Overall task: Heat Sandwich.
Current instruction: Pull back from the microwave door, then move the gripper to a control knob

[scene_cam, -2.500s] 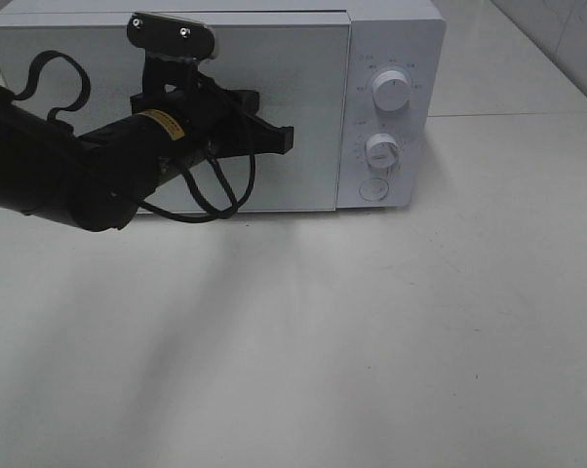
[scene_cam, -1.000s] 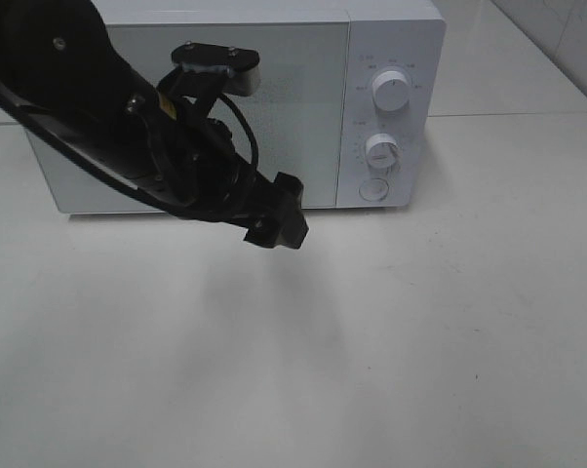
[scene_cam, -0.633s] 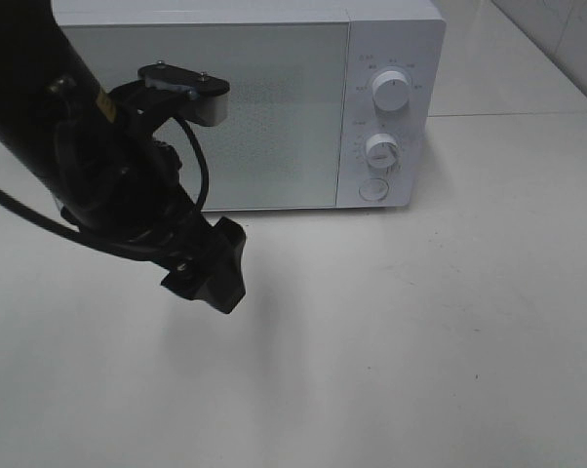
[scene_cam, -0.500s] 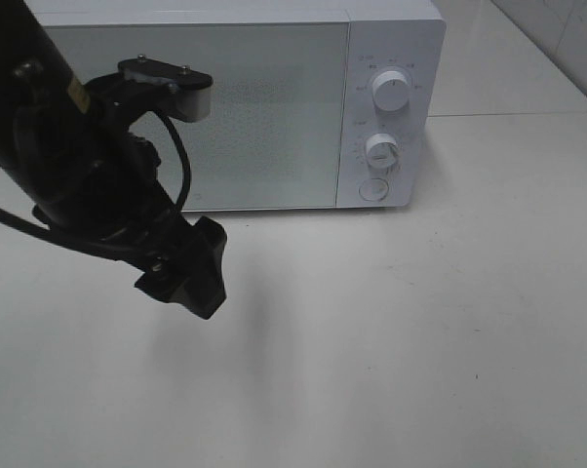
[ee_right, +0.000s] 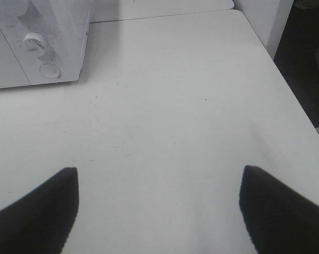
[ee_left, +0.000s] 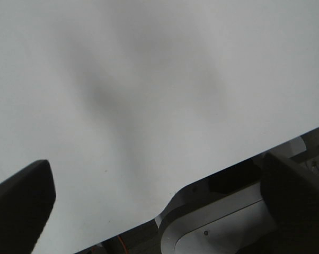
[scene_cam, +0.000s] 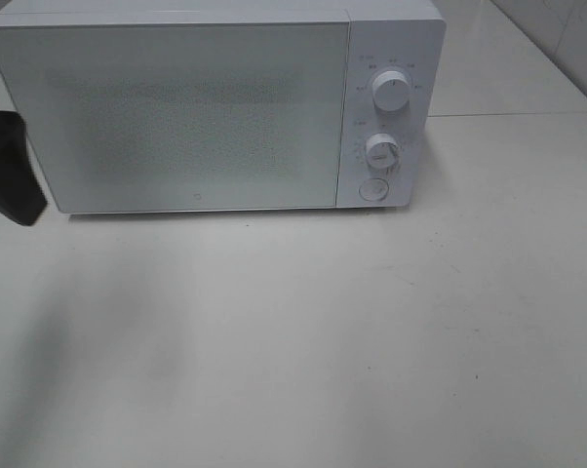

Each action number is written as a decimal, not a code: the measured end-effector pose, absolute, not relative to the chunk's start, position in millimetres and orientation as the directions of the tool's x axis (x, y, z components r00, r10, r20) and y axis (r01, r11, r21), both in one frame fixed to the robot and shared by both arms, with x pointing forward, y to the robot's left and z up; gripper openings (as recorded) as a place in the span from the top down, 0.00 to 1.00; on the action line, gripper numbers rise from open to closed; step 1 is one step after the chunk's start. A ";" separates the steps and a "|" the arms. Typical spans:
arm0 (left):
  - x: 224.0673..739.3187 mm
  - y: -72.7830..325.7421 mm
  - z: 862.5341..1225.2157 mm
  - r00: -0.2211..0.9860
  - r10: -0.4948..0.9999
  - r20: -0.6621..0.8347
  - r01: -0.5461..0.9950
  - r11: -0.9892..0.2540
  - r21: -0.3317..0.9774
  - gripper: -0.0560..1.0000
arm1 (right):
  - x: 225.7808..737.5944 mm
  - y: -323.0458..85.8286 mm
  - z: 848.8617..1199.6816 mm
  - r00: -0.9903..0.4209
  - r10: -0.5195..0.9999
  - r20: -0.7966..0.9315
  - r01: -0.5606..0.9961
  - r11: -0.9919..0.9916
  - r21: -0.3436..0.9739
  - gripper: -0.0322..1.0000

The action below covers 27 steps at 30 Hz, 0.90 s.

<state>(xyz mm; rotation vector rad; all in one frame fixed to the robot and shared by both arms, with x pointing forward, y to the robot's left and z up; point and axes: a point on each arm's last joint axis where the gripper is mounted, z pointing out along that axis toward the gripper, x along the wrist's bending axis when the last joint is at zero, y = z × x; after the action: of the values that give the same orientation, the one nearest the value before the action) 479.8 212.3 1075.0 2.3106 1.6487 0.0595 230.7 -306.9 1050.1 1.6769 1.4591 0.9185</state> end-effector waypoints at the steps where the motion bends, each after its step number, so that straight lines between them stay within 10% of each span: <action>1: 478.7 221.6 1079.0 0.311 0.940 -0.140 0.925 -0.265 0.272 0.02 | 230.7 -306.9 1050.1 0.105 0.993 0.056 0.480 -0.100 0.872 0.23; 12: 431.6 283.7 1090.1 0.093 0.987 -0.134 0.947 -0.047 0.317 0.02 | 230.7 -306.9 1050.1 0.105 0.993 0.056 0.480 -0.100 0.872 0.23; 27: 340.1 289.3 1072.5 0.090 0.990 -0.104 0.889 -0.033 0.457 0.02 | 230.7 -306.9 1050.1 0.105 0.993 0.056 0.480 -0.100 0.872 0.23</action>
<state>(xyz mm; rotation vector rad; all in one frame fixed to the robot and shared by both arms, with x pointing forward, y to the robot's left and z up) 340.1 289.3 1072.5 1.9709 1.8461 0.3382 230.7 -306.9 1050.1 1.6769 1.4591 0.9185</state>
